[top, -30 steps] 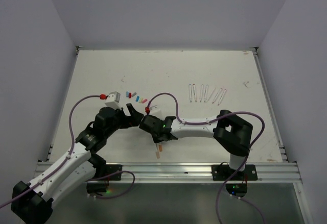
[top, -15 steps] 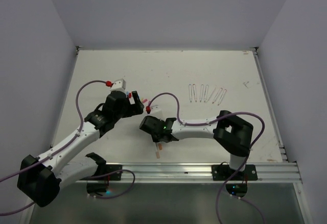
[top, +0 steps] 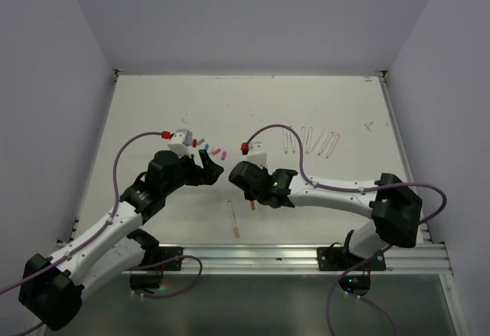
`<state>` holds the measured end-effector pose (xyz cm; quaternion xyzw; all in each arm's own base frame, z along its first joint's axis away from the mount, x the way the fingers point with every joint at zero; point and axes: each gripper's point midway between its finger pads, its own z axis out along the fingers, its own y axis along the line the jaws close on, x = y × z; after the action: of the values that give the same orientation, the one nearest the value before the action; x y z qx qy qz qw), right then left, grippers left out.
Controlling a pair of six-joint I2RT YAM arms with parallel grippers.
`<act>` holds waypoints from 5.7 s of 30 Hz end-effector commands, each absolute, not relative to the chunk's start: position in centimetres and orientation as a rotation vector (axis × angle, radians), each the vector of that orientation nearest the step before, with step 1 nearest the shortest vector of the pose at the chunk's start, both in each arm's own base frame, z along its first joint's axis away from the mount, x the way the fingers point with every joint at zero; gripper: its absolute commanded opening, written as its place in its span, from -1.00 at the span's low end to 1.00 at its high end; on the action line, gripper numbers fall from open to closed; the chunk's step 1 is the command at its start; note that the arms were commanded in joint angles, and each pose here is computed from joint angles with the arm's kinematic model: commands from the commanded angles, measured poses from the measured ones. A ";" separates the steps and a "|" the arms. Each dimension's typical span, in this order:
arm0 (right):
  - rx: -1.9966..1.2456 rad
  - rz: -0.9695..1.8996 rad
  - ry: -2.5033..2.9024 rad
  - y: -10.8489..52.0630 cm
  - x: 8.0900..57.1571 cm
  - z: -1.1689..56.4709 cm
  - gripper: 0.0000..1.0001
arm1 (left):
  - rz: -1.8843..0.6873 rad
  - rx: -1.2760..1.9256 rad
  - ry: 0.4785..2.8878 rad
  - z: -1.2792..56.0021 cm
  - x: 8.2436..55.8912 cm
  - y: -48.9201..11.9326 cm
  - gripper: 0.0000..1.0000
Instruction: Open the pen caps
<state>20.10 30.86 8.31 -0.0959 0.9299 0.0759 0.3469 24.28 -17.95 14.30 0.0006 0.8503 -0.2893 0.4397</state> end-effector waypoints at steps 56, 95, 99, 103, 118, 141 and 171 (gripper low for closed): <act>0.134 0.750 1.971 28.2 24.5 20.9 -1.00 | -1.584 0.384 1.808 18.5 19.5 -33.3 -0.14; 0.120 0.670 1.974 28.2 26.4 21.5 -1.00 | -1.536 0.398 1.866 16.6 18.2 -32.6 -1.00; 0.209 0.593 1.922 25.6 28.3 21.8 -1.00 | -1.517 0.392 1.897 15.7 18.1 -32.3 -1.00; 0.285 0.521 1.884 22.6 30.3 21.7 -1.00 | -1.489 0.399 1.920 14.7 17.8 -31.9 -1.00; 0.521 0.381 1.784 13.3 35.6 25.3 -1.00 | -1.280 0.387 2.027 11.9 18.3 -29.9 -1.00; 0.492 0.463 1.819 12.0 36.6 25.1 -1.00 | -1.202 0.505 2.034 12.2 17.7 -29.6 -0.79; -0.062 1.183 2.163 27.6 24.6 20.3 -1.00 | -1.255 0.670 1.706 19.2 21.3 -34.3 0.52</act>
<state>24.82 26.30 18.51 -0.0155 0.8490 0.4142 0.3276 20.91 -33.20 16.30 0.2461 0.7284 -0.4868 0.4146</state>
